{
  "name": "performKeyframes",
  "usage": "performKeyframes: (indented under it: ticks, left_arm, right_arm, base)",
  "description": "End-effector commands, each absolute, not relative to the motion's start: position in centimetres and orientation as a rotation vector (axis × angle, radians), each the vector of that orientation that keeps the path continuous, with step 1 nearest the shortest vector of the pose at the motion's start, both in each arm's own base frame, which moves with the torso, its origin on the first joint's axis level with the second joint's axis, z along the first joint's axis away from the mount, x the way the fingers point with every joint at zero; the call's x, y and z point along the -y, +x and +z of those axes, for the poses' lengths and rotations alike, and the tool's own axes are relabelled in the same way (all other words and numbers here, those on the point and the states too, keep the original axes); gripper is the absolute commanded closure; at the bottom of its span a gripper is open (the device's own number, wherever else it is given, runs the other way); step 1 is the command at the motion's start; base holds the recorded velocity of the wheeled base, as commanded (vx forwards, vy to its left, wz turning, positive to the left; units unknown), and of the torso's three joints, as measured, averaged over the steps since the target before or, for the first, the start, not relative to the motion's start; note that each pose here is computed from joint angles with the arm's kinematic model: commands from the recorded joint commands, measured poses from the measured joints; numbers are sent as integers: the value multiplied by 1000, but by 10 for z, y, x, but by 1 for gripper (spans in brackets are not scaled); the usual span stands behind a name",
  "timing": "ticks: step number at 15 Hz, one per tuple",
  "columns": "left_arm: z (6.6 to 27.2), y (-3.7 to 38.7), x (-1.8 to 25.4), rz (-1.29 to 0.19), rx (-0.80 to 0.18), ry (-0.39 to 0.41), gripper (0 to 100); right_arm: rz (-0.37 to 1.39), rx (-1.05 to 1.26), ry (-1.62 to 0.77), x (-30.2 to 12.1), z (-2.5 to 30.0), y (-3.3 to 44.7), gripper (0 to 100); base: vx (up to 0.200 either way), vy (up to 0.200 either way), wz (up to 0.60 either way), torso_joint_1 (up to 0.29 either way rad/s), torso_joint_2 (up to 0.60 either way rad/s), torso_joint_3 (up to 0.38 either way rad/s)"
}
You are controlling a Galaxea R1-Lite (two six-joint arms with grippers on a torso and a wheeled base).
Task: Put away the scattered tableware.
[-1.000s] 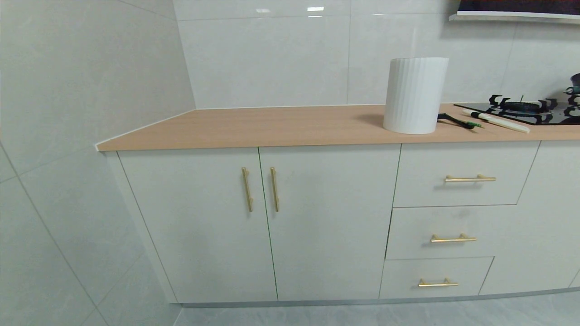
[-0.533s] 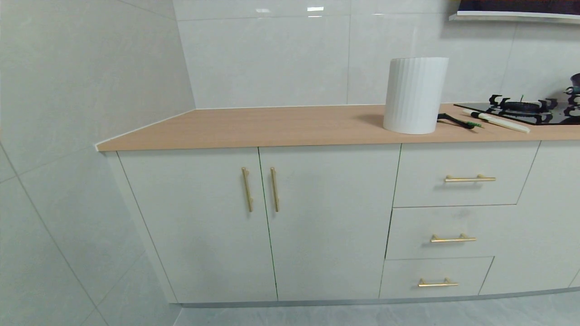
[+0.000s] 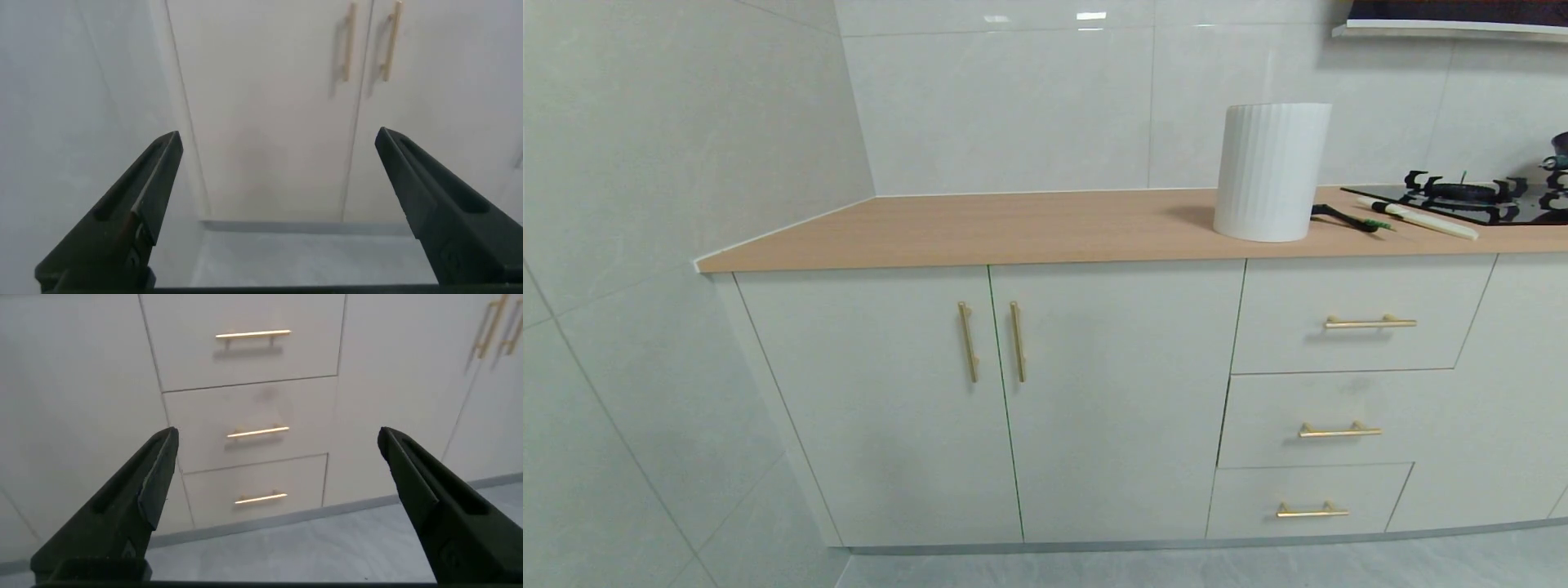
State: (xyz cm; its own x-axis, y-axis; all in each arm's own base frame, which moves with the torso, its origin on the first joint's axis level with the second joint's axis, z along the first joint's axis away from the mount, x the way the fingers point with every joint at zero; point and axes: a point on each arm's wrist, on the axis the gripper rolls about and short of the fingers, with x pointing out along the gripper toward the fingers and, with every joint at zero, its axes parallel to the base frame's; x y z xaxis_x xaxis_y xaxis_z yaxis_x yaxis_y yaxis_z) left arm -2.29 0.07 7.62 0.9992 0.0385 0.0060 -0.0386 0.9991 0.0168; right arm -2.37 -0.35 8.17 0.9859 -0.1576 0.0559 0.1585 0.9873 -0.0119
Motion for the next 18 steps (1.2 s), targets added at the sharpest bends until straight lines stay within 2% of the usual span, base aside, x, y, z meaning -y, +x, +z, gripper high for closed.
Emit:
performKeyframes:
  ticks: [1, 14, 18]
  left_arm:
    - [75, -23, -1, 31, -2, 6, 0]
    - [75, -23, -1, 29, 0, -3, 0]
    - [75, -23, -1, 29, 0, -3, 0]
  right_arm:
    - [-71, 20, -7, 2, 78, -23, 0]
    - [-29, 0, -8, 1, 76, -23, 0]
    - [-29, 1, -6, 1, 76, -23, 0]
  base:
    - [0, 0, 0, 0, 0, 0]
    - [0, 0, 0, 0, 0, 0]
    - [0, -200, 0, 6, 1, 1]
